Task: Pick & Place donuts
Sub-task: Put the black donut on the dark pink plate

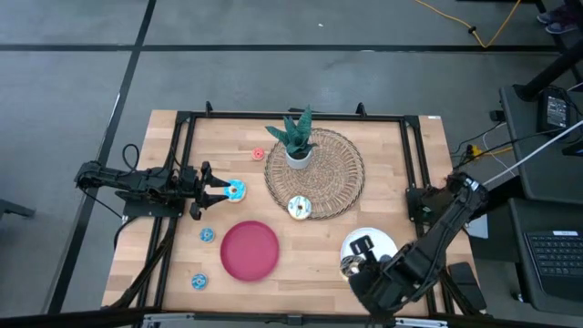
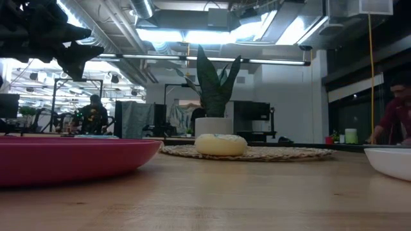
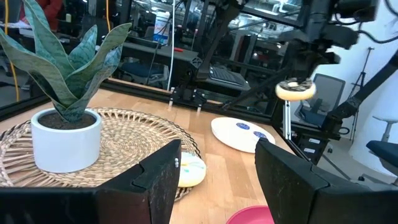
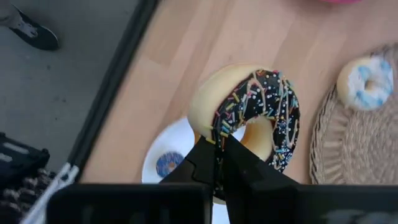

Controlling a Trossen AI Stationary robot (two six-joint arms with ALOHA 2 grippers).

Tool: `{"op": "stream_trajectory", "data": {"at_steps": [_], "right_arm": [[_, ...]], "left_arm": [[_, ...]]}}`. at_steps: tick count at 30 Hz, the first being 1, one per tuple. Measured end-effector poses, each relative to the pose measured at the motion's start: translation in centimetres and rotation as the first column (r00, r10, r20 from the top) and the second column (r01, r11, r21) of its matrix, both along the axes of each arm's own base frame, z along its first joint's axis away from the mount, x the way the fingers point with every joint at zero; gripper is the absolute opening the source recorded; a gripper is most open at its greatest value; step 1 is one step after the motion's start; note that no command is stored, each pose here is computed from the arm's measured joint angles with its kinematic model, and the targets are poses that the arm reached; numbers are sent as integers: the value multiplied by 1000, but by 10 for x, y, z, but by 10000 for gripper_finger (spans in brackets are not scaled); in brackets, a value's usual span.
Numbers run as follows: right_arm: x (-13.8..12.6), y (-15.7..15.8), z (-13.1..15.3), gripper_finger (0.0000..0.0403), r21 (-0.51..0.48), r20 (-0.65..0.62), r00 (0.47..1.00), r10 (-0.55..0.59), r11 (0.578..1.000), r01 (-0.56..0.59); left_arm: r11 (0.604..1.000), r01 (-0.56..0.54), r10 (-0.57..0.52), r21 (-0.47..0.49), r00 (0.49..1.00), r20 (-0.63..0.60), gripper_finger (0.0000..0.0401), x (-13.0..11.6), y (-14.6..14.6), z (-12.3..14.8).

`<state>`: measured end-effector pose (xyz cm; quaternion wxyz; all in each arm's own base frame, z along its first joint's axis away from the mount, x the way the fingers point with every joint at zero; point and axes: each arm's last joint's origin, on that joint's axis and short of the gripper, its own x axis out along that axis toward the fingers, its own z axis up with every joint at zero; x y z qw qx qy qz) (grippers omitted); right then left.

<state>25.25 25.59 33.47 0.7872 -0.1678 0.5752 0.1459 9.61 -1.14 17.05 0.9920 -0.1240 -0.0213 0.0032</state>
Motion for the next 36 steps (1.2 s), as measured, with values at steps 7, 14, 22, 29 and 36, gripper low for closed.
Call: {"op": "stream_trajectory", "data": {"at_steps": [7, 14, 22, 29, 36], "right_arm": [[31, 14, -2, 16, -9, 0, 1000, -11, 1000, 11], [67, 15, -11, 16, -5, 18, 999, -28, 1000, 28], [110, 10, -24, 16, 27, 81, 996, -28, 999, 26], [139, -6, -30, 16, 63, 150, 986, -69, 996, 60], [172, -24, -45, 16, 80, 226, 970, -86, 994, 69]], "left_arm": [[1000, 0, 0, 0, 1000, 0, 198, 0, 0, 0], [1000, 0, 0, 0, 1000, 0, 198, 0, 0, 0], [1000, 0, 0, 0, 1000, 0, 198, 0, 0, 0], [1000, 0, 0, 0, 1000, 0, 198, 0, 0, 0], [1000, 0, 0, 0, 1000, 0, 198, 0, 0, 0]]}}
